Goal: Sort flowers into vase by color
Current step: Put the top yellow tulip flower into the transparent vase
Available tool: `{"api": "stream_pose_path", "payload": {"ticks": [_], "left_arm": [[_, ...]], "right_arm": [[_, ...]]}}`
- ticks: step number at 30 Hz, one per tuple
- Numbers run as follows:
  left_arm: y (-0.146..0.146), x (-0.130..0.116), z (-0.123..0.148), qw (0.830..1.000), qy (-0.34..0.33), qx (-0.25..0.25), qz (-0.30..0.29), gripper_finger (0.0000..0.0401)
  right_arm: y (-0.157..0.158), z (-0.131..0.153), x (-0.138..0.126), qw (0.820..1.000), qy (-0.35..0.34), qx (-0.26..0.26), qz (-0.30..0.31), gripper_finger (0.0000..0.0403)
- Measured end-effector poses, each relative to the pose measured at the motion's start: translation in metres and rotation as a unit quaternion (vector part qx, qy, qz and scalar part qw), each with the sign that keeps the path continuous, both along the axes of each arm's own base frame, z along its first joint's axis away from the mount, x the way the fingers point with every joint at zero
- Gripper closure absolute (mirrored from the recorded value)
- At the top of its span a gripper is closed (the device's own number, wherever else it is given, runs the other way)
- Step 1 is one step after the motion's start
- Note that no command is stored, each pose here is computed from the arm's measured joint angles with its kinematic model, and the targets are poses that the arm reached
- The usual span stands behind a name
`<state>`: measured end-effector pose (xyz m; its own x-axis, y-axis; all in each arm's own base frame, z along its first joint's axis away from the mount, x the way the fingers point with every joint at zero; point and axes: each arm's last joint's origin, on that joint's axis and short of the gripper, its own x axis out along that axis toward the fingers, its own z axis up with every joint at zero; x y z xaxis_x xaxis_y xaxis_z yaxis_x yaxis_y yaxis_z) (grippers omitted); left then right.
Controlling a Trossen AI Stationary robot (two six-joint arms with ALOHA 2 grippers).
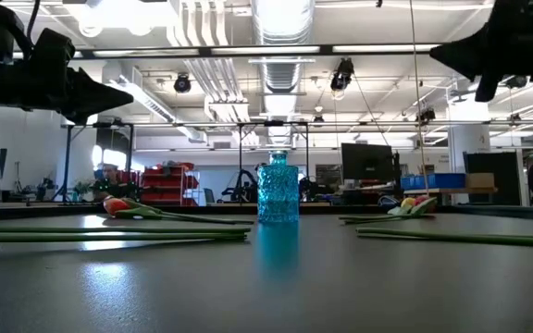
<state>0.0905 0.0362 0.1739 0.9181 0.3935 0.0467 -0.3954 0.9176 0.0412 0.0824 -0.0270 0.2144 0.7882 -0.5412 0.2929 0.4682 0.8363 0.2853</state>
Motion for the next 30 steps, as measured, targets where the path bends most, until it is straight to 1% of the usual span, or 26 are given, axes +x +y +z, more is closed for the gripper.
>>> {"api": "stream_pose_path", "payload": {"ticks": [2, 4, 5, 9, 12, 15, 19, 21, 22, 23, 25, 26, 28, 30], "left_arm": [[0.0, 0.0, 0.0, 1.0, 0.0, 0.0, 0.0, 0.0401], [0.0, 0.0, 0.0, 1.0, 0.0, 0.0, 0.0, 0.0401], [0.0, 0.0, 0.0, 1.0, 0.0, 0.0, 0.0, 0.0401], [0.0, 0.0, 0.0, 1.0, 0.0, 0.0, 0.0, 0.0401], [0.0, 0.0, 0.0, 1.0, 0.0, 0.0, 0.0, 0.0401], [0.0, 0.0, 0.0, 1.0, 0.0, 0.0, 0.0, 0.0401], [0.0, 0.0, 0.0, 1.0, 0.0, 0.0, 0.0, 0.0401], [0.0, 0.0, 0.0, 1.0, 0.0, 0.0, 0.0, 0.0401], [0.0, 0.0, 0.0, 1.0, 0.0, 0.0, 0.0, 0.0401], [0.0, 0.0, 0.0, 1.0, 0.0, 0.0, 0.0, 0.0401], [0.0, 0.0, 0.0, 1.0, 0.0, 0.0, 0.0, 0.0401], [0.0, 0.0, 0.0, 1.0, 0.0, 0.0, 0.0, 0.0401], [0.0, 0.0, 0.0, 1.0, 0.0, 0.0, 0.0, 0.0401], [0.0, 0.0, 0.0, 1.0, 0.0, 0.0, 0.001, 0.0401]], "right_arm": [[-0.001, 0.006, -0.001, 0.999, 0.033, 0.028, -0.023, 0.0394], [-0.002, 0.011, 0.0, 0.996, 0.071, 0.04, -0.037, 0.0394], [-0.003, 0.014, 0.001, 0.995, 0.079, 0.047, -0.038, 0.0394], [-0.005, 0.031, 0.009, 0.992, 0.054, 0.104, -0.047, 0.0394], [-0.007, 0.04, 0.02, 0.988, 0.058, 0.141, -0.041, 0.0394], [-0.011, 0.05, 0.041, 0.982, 0.074, 0.172, -0.037, 0.0394], [-0.016, 0.067, 0.069, 0.975, 0.126, 0.177, -0.042, 0.0394], [-0.018, 0.072, 0.081, 0.968, 0.162, 0.186, -0.05, 0.0393], [-0.02, 0.074, 0.087, 0.963, 0.168, 0.201, -0.064, 0.0392], [-0.022, 0.073, 0.092, 0.955, 0.171, 0.225, -0.085, 0.0389], [-0.028, 0.067, 0.1, 0.93, 0.177, 0.293, -0.132, 0.0383], [-0.031, 0.063, 0.103, 0.914, 0.182, 0.331, -0.15, 0.038], [-0.037, 0.05, 0.104, 0.874, 0.207, 0.399, -0.185, 0.0373], [-0.044, 0.037, 0.106, 0.843, 0.232, 0.442, -0.201, 0.0366]]}}
